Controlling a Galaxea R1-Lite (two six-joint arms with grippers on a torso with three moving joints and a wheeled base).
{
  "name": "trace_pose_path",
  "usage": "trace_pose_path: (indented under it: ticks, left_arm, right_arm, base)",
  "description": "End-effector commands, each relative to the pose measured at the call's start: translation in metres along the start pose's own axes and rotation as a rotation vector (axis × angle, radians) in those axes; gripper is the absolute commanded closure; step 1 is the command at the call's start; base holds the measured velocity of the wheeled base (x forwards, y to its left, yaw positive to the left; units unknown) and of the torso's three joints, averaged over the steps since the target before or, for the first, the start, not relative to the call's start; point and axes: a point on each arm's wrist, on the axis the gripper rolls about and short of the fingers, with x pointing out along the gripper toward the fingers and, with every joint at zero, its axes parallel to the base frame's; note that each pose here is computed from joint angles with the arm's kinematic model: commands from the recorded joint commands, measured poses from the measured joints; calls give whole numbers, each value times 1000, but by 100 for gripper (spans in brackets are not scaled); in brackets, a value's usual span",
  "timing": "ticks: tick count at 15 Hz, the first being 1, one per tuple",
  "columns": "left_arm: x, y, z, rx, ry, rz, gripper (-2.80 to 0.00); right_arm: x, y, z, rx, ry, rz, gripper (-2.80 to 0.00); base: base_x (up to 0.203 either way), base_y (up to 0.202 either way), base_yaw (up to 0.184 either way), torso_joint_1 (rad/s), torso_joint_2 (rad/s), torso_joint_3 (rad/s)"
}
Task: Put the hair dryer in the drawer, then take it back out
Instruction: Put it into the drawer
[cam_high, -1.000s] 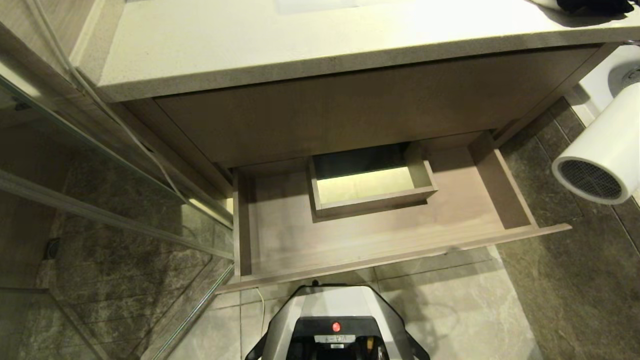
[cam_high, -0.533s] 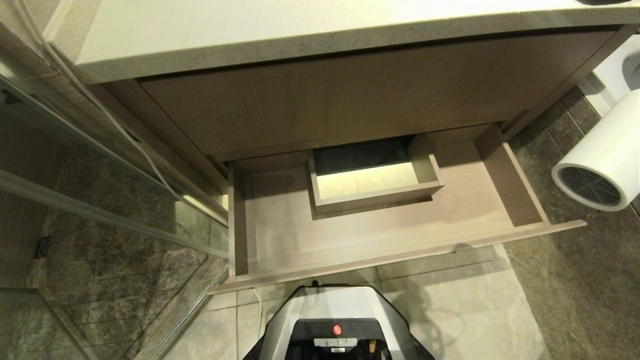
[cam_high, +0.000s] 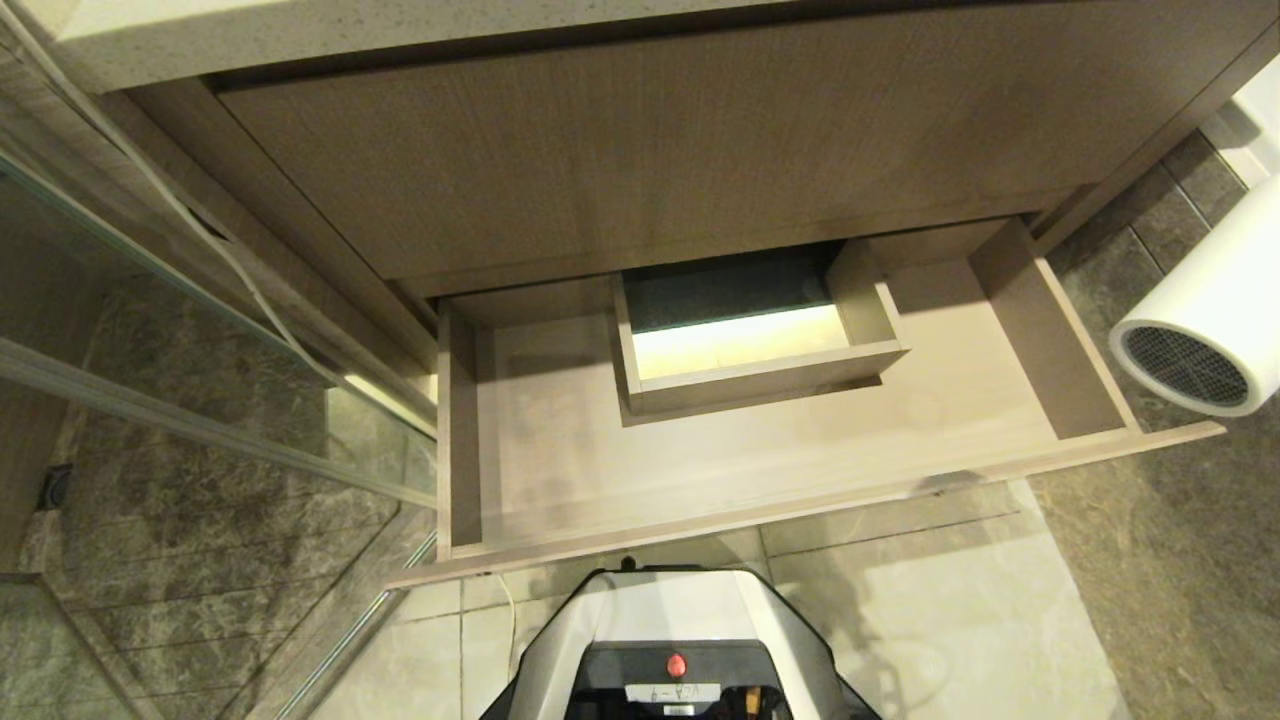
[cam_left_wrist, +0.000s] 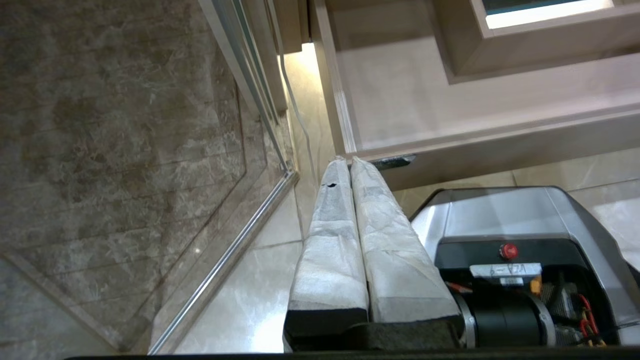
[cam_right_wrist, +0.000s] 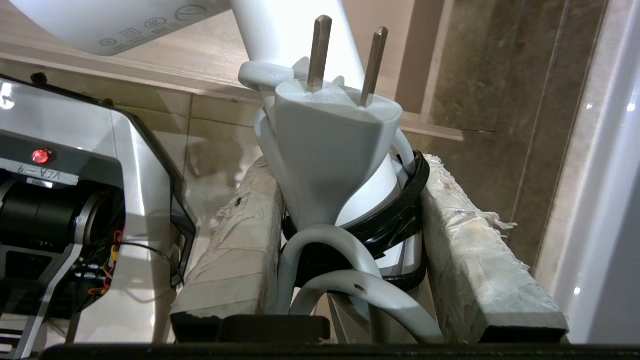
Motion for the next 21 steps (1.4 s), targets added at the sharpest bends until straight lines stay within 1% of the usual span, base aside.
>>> trace_pose_path:
  ticks: [1, 7, 8, 15, 18, 20, 21]
  left_arm:
    - [0, 0, 0, -1, -2, 1, 0]
    - [0, 0, 0, -1, -2, 1, 0]
    - [0, 0, 0, -1, -1, 1, 0]
    - [0, 0, 0, -1, -2, 0, 0]
    - [0, 0, 0, -1, -1, 0, 0]
    - [0, 0, 0, -1, -1, 0, 0]
    - [0, 0, 0, -1, -2, 1, 0]
  right_arm:
    - [2, 1, -2, -1, 11, 6, 0]
    - [10, 0, -1, 8, 36, 15, 0]
    - [13, -1, 0, 23, 44, 18, 0]
    - [41, -9, 5, 46, 95, 2, 0]
    - [63, -18, 2, 71, 175, -15, 0]
    - [84, -26, -5, 102, 257, -23, 0]
    - [98, -29, -12, 124, 314, -18, 0]
  base:
    - [0, 0, 0, -93, 340, 261]
    - [0, 0, 0, -43, 411, 335]
    - [0, 0, 0, -36, 427, 421]
    - [0, 0, 0, -25, 397, 369]
    - [0, 0, 0, 86, 223, 327]
    - [0, 0, 0, 125, 56, 201]
    - [0, 0, 0, 56, 41, 115]
